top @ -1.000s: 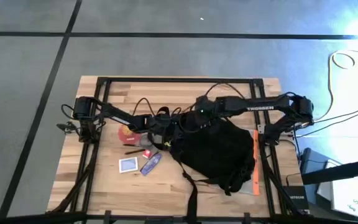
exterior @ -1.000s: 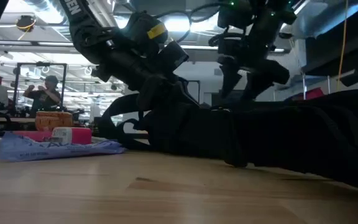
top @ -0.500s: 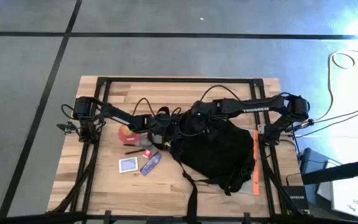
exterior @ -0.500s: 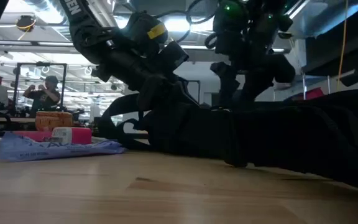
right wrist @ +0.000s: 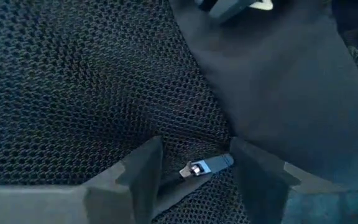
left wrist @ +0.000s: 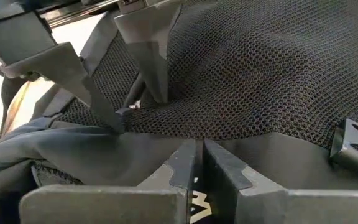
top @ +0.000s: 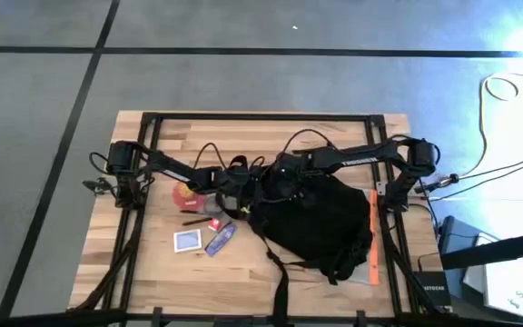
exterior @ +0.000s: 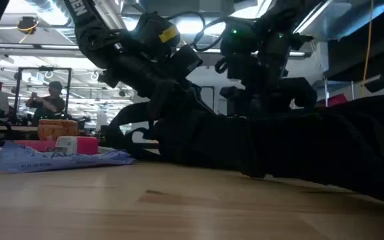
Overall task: Unpack backpack
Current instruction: Open the black backpack
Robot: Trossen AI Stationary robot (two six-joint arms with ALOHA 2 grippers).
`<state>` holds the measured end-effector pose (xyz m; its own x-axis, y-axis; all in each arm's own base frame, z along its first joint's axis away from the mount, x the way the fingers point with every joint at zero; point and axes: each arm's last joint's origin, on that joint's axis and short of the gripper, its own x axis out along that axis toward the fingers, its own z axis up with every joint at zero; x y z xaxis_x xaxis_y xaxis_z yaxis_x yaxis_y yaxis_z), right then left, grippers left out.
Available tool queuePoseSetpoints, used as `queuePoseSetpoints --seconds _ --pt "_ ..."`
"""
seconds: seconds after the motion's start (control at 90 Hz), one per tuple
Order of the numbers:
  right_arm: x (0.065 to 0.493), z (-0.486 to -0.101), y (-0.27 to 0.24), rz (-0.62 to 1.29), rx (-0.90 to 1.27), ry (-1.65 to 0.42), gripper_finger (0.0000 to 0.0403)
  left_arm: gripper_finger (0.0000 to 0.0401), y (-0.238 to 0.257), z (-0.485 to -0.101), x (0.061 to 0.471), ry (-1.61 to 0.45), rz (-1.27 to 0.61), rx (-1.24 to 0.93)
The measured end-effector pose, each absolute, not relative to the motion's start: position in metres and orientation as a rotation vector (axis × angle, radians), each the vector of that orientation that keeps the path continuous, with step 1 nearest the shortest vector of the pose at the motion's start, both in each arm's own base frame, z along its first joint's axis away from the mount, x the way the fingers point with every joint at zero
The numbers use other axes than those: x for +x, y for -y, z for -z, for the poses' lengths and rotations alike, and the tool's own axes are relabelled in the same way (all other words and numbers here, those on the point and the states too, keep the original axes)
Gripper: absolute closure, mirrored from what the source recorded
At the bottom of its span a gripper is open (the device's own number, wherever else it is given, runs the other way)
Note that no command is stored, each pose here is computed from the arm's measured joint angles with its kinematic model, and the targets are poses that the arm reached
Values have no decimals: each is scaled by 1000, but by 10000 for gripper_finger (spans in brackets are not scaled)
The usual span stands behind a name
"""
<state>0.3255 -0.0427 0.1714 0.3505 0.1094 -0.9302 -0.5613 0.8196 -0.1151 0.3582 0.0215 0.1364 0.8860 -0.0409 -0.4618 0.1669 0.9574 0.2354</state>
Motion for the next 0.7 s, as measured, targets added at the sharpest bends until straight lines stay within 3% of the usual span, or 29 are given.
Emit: queuePoseSetpoints --seconds 0.478,0.7 --pt "318 -170 42 -494 -466 -1204 330 385 -21 -136 358 -471 110 275" --pt "322 -183 44 -470 -497 -1241 349 385 -21 -136 358 -473 110 274"
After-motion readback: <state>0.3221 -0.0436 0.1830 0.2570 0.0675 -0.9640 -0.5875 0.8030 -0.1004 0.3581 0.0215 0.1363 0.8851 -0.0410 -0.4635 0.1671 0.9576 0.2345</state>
